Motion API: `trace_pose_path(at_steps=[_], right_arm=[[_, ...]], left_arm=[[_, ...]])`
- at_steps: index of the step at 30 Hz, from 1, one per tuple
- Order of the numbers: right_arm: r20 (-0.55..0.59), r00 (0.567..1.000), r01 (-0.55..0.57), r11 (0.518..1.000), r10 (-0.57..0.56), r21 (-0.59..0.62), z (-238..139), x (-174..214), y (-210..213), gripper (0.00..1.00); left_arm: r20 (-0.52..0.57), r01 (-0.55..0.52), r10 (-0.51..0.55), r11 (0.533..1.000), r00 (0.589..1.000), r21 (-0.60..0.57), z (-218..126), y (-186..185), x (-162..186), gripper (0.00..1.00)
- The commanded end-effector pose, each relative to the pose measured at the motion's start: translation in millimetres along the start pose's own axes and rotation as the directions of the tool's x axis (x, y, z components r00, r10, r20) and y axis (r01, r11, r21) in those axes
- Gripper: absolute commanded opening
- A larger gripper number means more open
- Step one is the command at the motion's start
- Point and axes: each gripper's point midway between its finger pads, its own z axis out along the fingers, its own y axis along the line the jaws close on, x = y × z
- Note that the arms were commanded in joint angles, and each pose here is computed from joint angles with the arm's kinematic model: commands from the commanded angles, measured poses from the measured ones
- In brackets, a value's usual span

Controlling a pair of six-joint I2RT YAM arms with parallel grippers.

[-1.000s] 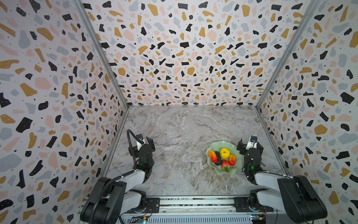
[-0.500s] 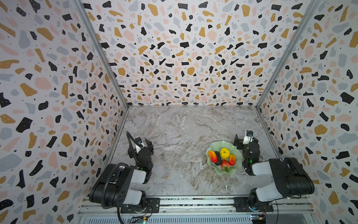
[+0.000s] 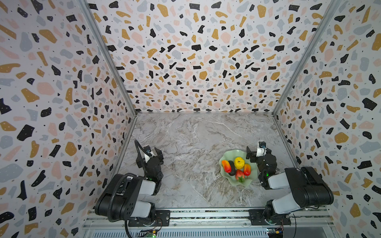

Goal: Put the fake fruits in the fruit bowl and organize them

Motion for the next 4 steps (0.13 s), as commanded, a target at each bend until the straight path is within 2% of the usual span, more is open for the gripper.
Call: trace_pose_path(at_steps=[1,4], right_arm=[[0.030,1.000,-0.001,1.000,0.002,-0.018,5.9,-13.1,0.2,0.99],[0.038,0.999,0.002,1.000,-0.001,-0.017,4.2,-14.5,0.0,0.99]], left_arm=[[0.054,0.053,-0.053,0.999,0.997,0.000,1.9,-0.4,-17.6,1.00],[0.054,0.053,-0.053,0.999,0.997,0.000,1.9,-0.4,-17.6,1.00]])
